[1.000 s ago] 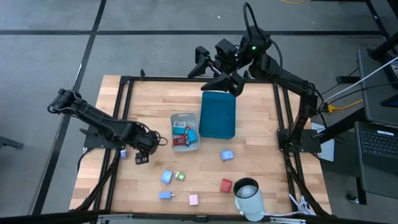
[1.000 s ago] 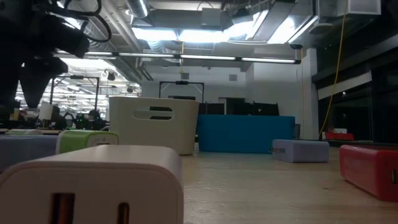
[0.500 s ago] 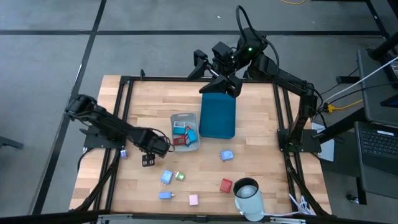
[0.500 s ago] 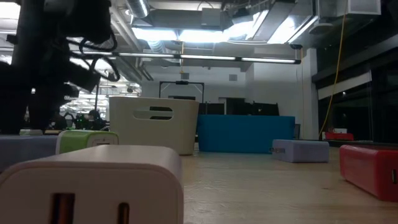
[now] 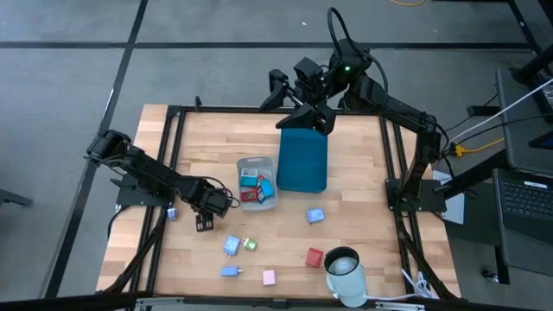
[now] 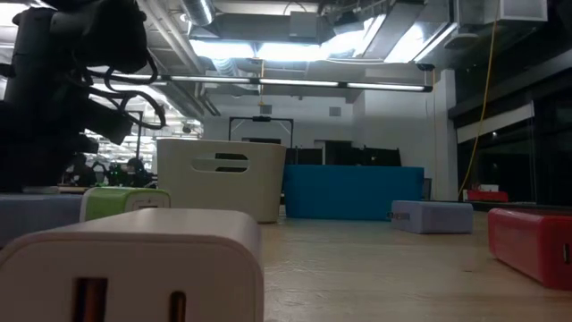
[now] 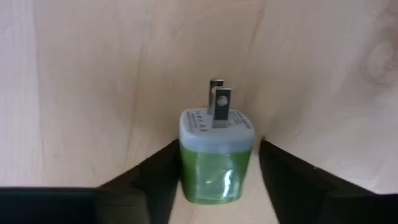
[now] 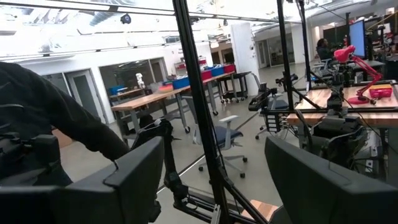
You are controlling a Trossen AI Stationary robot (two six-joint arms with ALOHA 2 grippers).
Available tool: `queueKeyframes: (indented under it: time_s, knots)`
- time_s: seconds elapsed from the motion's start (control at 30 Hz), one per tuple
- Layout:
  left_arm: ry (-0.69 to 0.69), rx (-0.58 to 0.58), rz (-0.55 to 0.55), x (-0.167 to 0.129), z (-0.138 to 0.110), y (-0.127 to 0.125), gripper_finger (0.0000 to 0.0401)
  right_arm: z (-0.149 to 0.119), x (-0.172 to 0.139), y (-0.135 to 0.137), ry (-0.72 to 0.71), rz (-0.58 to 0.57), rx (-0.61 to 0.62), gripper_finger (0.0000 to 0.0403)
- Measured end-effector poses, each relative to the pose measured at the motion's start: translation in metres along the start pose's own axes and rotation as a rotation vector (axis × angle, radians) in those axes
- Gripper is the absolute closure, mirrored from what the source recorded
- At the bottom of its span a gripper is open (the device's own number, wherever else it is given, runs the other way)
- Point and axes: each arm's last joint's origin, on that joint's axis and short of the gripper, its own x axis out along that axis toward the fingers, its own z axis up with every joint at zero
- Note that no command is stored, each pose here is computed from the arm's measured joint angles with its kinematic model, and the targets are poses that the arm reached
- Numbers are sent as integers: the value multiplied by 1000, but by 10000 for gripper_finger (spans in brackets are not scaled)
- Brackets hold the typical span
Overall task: Pick & Place Office items
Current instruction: Put the top green charger adapter into the blue bin
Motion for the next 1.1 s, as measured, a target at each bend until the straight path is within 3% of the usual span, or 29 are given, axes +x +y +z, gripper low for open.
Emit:
queueKeyframes:
  time_s: [0.13, 0.33, 0.43, 0.5, 0.7, 0.83, 1.1]
  knots:
    - [-1, -53, -11, 1, 1, 2, 273, 0, 0, 0, -2, -5, -3, 119]
    - [-12, -151, -56, -1, 4, 8, 273, 0, 0, -1, -14, -33, -27, 119]
    - [-84, -234, -118, -10, 7, 14, 273, 3, -8, -2, -6, -49, -19, 119]
    - [-229, -295, -167, -25, 14, 17, 273, 9, -22, 3, 20, -83, -10, 119]
    - [-542, -391, -248, -73, 13, 37, 273, 24, -84, 51, 162, -375, -77, 119]
    - [-670, -367, -234, -102, 20, 50, 273, 27, -119, 79, 236, -581, -40, 119]
    - [-1022, -311, -219, -173, 59, 88, 273, 20, -144, 112, 359, -819, -20, 119]
